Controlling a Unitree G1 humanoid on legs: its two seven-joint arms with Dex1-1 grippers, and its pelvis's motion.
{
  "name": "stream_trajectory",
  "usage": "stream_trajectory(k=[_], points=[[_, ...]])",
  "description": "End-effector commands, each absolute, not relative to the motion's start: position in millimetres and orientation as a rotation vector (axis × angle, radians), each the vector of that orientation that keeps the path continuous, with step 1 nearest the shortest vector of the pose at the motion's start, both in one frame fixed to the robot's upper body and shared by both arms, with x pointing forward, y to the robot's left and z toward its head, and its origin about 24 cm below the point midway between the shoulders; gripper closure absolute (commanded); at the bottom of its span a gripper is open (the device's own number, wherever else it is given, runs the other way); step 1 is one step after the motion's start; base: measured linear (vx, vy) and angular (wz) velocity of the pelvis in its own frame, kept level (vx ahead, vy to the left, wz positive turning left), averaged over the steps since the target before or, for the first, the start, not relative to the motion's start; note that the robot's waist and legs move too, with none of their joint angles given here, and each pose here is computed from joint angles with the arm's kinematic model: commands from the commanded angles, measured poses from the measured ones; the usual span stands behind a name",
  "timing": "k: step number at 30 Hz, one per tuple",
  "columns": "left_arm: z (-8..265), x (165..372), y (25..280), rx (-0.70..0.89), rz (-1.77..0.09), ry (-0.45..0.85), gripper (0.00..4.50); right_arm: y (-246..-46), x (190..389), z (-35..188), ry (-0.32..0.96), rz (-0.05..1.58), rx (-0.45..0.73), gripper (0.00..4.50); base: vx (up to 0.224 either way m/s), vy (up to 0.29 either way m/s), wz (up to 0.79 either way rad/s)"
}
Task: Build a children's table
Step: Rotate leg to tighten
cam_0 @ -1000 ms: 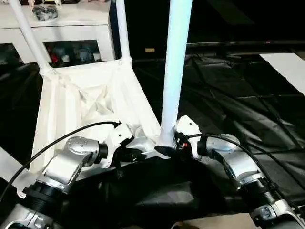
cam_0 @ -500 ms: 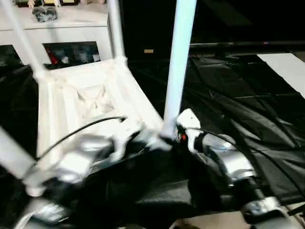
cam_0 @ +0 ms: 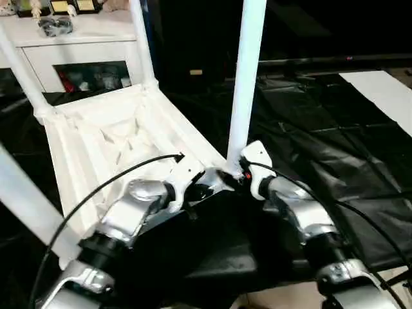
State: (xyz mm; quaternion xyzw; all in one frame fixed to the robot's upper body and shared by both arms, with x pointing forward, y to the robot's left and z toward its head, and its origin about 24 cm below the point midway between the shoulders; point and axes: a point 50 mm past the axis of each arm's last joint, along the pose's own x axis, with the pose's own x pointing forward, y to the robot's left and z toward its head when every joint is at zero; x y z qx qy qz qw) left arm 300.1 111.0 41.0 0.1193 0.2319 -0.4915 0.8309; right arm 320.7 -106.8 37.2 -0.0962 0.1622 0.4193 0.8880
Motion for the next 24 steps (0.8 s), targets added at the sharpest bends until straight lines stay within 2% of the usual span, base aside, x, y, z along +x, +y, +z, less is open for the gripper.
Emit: stream_trajectory(k=[1, 9, 14, 15, 24], points=[[51, 292, 104, 0.203, -1.182, 0.412, 4.5, -97.2, 308.4, 46, 0.289, 1.088, -0.257, 0.64, 0.0, 0.0, 0.0], [55, 281, 123, 0.205, -1.322, 0.431, 4.5, -118.9, 288.3, 58, 0.3, 1.328, -0.296, 0.64, 0.013, -0.006, 0.02], [57, 276, 131, 0.202, -1.385, 0.454, 4.5, -122.0, 283.8, 63, 0.303, 1.396, -0.296, 0.64, 0.0, 0.0, 0.0], [58, 275, 133, 0.203, -1.401, 0.46, 4.5, -121.7, 281.9, 64, 0.306, 1.418, -0.301, 0.9, 0.0, 0.0, 0.0], [57, 275, 135, 0.209, -1.409, 0.464, 4.5, -115.4, 278.3, 62, 0.323, 1.458, -0.304, 1.44, 0.0, 0.0, 0.0]])
